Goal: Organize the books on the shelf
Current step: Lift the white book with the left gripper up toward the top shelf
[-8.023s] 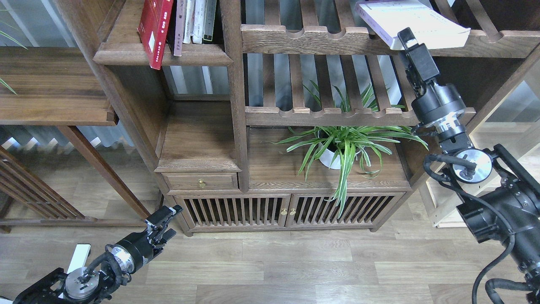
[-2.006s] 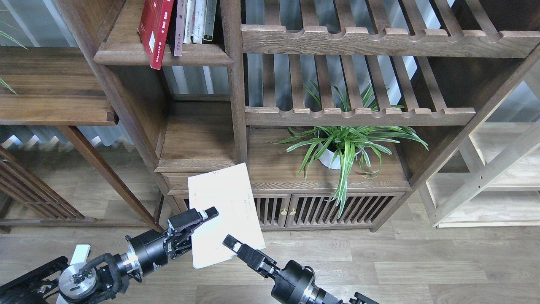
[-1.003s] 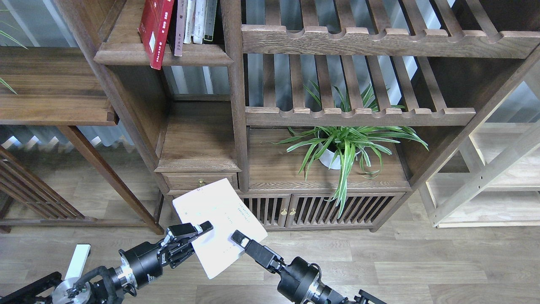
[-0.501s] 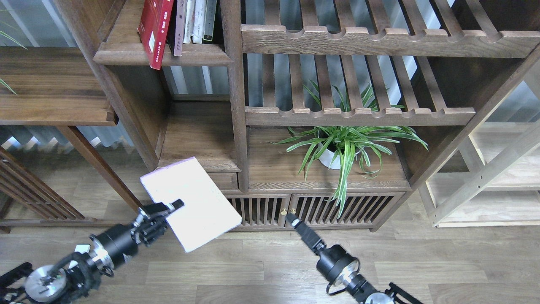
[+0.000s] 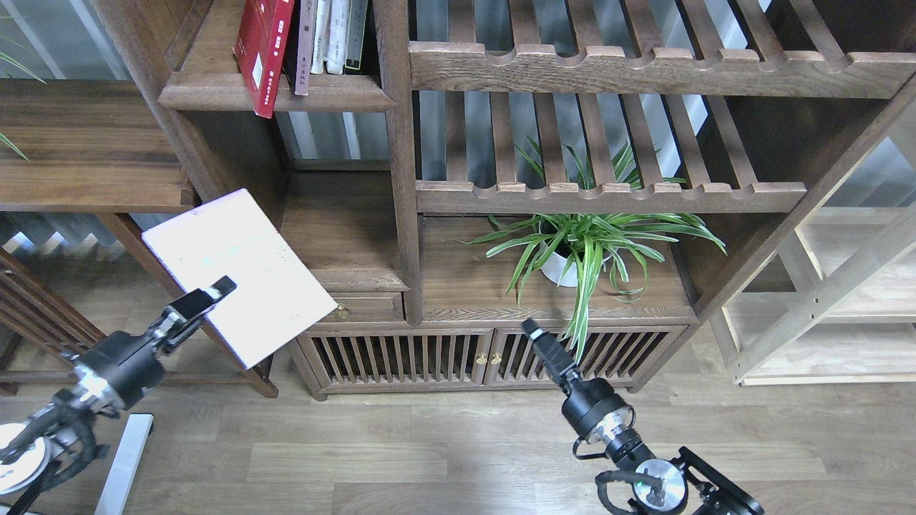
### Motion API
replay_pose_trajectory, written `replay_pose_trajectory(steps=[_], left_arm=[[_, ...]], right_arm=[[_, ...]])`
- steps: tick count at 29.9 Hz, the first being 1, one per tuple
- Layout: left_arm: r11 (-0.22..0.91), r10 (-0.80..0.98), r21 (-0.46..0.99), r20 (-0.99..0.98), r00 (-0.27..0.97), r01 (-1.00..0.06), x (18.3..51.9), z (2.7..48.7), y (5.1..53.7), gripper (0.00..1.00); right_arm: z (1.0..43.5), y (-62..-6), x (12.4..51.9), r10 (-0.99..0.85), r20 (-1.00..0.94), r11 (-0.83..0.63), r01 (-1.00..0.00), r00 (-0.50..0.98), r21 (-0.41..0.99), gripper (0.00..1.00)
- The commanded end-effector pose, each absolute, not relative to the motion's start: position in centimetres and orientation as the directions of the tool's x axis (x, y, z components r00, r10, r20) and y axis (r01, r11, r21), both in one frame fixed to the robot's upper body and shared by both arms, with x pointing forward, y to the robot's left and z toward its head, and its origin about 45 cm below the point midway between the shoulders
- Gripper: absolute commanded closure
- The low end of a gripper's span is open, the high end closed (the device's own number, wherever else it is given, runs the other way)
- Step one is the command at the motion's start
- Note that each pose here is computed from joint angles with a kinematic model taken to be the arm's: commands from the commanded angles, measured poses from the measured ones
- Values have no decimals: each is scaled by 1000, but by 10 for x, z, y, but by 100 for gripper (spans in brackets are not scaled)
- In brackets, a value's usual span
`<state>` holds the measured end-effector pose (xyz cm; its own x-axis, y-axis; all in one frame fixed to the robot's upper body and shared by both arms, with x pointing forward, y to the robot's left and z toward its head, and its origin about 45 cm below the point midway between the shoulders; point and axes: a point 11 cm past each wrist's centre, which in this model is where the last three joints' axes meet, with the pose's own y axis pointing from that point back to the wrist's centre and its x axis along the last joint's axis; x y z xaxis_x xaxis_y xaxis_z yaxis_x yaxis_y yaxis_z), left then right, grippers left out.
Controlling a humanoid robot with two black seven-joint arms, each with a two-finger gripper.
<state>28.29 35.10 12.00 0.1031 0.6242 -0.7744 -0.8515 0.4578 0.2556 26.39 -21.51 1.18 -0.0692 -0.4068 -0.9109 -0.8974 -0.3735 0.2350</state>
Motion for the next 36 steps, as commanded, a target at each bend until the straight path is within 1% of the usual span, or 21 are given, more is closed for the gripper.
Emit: replay_pose_trajectory(steps=[1,5,8,12,15,20,22,27,36], left_arm=[[373,705,265,-704,86,-889,269,117,366,98],[295,787,264,-612,77,-918,262,126,384,97],[247,796,232,-603,60,-941,261,132,390,97],[194,786,207,-617,26,-959,257,132,389,97],[155,785,172,-619,16,-973,251,140,389,97],[128,806,96,-590,47,-987,248,170,395,97],[131,812,86,-581,57,-988,246,177,394,97],[181,849,105,-519,102,-978,236,193,379,97],[223,904,113,-395,162,-968,237,229,374,97]], right_arm=[[20,-214,277,-406,-913,-375,-903,-43,209,0],[34,-212,296,-404,-915,-381,-909,1,167,0],[42,-210,306,-399,-917,-383,-912,22,145,0],[44,-210,308,-395,-918,-381,-914,26,138,0],[46,-214,310,-391,-920,-368,-920,23,133,0],[49,-218,313,-386,-922,-349,-929,23,123,0],[49,-218,313,-386,-922,-349,-929,23,123,0],[48,-219,313,-386,-922,-346,-930,19,125,0],[50,-226,315,-375,-927,-320,-940,11,118,0]])
